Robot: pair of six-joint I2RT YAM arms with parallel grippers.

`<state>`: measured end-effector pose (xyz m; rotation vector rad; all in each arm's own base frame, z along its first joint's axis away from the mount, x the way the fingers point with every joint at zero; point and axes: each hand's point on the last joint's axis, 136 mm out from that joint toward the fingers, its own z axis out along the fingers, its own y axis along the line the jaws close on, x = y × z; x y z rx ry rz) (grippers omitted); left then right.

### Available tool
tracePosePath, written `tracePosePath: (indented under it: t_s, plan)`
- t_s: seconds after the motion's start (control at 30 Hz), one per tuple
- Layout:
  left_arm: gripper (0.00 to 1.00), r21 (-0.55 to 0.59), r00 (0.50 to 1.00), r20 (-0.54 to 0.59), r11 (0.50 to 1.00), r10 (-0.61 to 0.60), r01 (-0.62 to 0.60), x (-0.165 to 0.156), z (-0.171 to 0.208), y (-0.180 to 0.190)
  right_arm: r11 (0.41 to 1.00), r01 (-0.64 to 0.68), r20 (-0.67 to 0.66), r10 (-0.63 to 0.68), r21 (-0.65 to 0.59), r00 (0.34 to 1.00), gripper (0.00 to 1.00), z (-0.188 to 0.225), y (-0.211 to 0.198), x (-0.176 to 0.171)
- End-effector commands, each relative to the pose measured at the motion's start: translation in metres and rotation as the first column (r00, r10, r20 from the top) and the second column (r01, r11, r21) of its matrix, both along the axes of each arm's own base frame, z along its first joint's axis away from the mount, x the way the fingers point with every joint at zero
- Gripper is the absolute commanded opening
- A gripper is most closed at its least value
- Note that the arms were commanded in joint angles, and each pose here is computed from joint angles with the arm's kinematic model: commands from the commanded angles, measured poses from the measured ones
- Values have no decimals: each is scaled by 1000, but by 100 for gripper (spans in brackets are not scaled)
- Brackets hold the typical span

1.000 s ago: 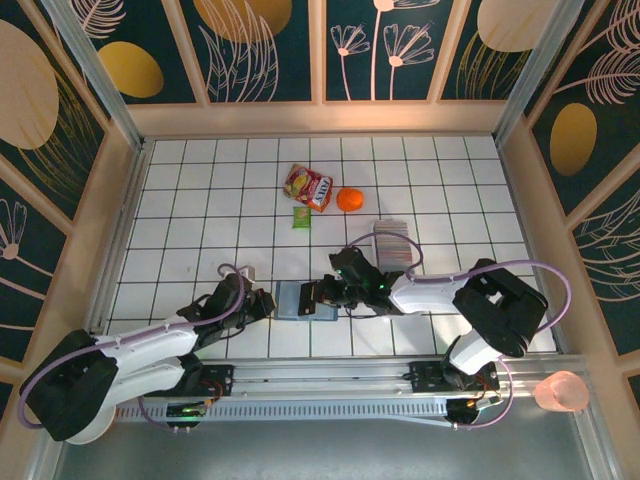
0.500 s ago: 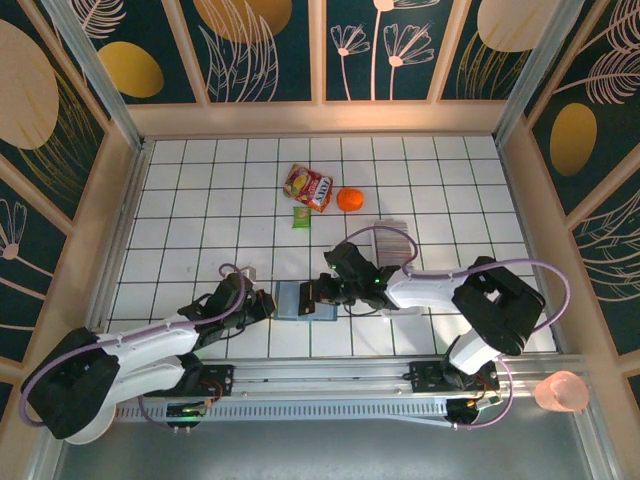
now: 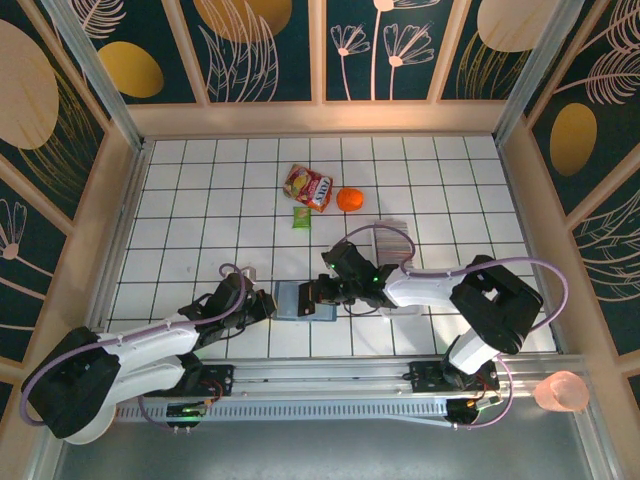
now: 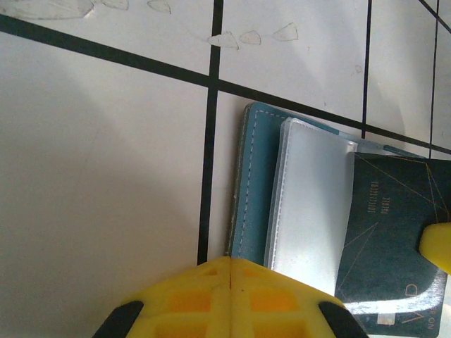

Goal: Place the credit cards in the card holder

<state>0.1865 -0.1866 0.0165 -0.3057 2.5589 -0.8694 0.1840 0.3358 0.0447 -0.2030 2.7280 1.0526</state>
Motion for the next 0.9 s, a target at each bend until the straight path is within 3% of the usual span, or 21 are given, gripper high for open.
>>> tracePosePath:
  t_s: [0.0, 0.27, 0.87]
  plan:
    - [6, -24, 1000, 15, 1000, -17, 18, 3, 8, -8, 997, -22, -9, 22, -69, 1000, 0, -12, -7, -2]
    - [6, -25, 1000, 15, 1000, -18, 18, 3, 8, -8, 995, -32, 1, 32, -97, 999, 0, -13, -10, 0]
    - [5, -18, 1000, -10, 1000, -18, 18, -1, -1, -7, 997, 56, -108, -51, 44, 993, 0, -21, 7, -11]
